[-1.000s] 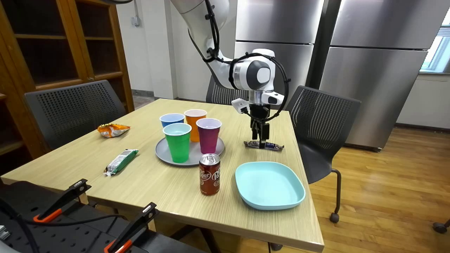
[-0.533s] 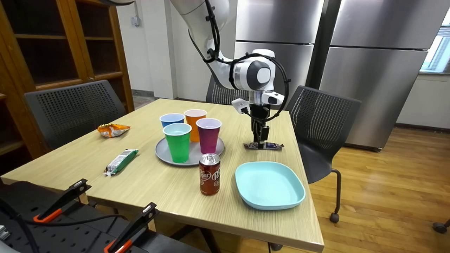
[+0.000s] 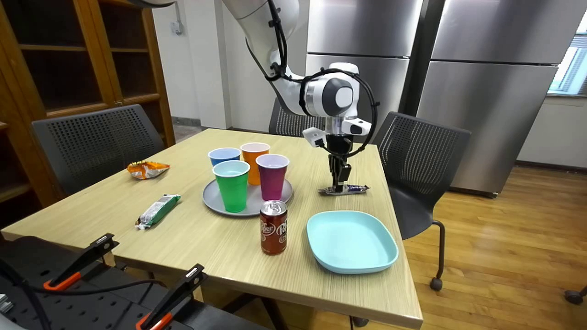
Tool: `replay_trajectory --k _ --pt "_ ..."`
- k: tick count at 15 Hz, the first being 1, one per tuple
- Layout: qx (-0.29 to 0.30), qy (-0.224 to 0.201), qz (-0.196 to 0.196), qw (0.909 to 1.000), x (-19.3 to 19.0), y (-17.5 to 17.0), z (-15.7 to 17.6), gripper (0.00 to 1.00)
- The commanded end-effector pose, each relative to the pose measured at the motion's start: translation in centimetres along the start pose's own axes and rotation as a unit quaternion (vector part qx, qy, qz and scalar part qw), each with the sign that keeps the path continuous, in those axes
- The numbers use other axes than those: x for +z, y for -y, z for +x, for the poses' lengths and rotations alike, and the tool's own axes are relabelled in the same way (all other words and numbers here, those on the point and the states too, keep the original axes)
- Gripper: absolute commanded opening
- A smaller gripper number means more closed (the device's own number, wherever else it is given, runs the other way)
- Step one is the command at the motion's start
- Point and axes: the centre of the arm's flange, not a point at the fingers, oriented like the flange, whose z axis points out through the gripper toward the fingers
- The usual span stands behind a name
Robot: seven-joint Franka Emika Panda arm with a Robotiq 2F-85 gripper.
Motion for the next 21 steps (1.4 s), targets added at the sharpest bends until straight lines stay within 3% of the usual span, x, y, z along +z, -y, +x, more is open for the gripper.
replay_trajectory --k 1,8,10,18,19,21 --pt "-0.009 -0.015 0.002 0.9998 -2.1 -0.2 -0.5 0.07" --pt "-0.037 -0.054 0.016 0.9977 -6.7 -1.7 -2.2 0.06" --pt "-0.046 -0.062 0.023 0.9968 -7.8 -2.6 -2.8 0.00" --pt "-0.063 -0.073 0.027 0.9950 -8.3 -3.3 -4.7 0.00" --pt "-0.065 -0.071 0.029 0.9949 -8.1 -3.0 -4.7 0.26" --pt "-0.073 -0.068 0.034 0.9945 -7.7 -2.6 -4.6 0.32"
